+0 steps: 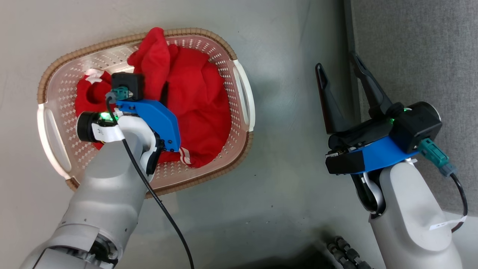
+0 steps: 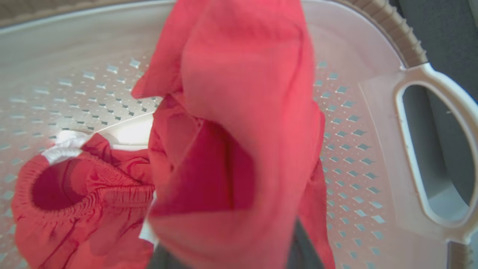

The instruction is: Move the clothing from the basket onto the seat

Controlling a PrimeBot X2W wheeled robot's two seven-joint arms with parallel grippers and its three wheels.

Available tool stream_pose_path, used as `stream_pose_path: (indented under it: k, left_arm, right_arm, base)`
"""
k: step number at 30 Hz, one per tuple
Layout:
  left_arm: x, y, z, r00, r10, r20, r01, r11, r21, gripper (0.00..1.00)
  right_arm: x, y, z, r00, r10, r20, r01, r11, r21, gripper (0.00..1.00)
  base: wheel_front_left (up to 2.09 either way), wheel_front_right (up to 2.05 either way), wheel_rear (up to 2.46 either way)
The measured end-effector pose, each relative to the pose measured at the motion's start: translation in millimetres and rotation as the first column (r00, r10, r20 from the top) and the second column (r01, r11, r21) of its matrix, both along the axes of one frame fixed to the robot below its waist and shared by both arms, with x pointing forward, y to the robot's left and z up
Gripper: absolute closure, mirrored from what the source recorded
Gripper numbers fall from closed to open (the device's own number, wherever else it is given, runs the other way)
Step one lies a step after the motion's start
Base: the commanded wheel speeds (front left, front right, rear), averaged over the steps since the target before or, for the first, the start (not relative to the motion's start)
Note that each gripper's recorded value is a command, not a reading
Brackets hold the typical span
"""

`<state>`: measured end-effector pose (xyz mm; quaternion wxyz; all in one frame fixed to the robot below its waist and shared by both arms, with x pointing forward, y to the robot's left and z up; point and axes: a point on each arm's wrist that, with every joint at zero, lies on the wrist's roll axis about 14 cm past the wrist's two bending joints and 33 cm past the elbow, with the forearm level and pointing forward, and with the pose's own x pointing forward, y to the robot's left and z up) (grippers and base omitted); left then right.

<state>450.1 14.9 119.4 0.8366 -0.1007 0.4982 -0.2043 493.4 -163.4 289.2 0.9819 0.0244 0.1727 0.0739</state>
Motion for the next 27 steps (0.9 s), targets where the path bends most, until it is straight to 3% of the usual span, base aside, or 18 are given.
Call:
stream_pose_path:
  k: [17, 27]
  left_arm:
    - [31.7, 8.2, 49.7, 0.983, 0.044, 0.18, -0.037, 0.998, -0.043, 1.0]
    - [68.1, 8.9, 133.3, 0.912, 0.128, 0.389, -0.076, 0.986, -0.146, 1.0]
  right_arm:
    - [11.9, 19.3, 21.4, 0.998, 0.04, 0.057, -0.041, 0.999, 0.02, 0.0]
    - [16.2, 36.2, 58.0, 0.989, 0.068, 0.129, -0.074, 0.996, 0.04, 0.0]
  base:
    - [0.0, 0.0, 0.0]
    - [0.0, 0.0, 0.0]
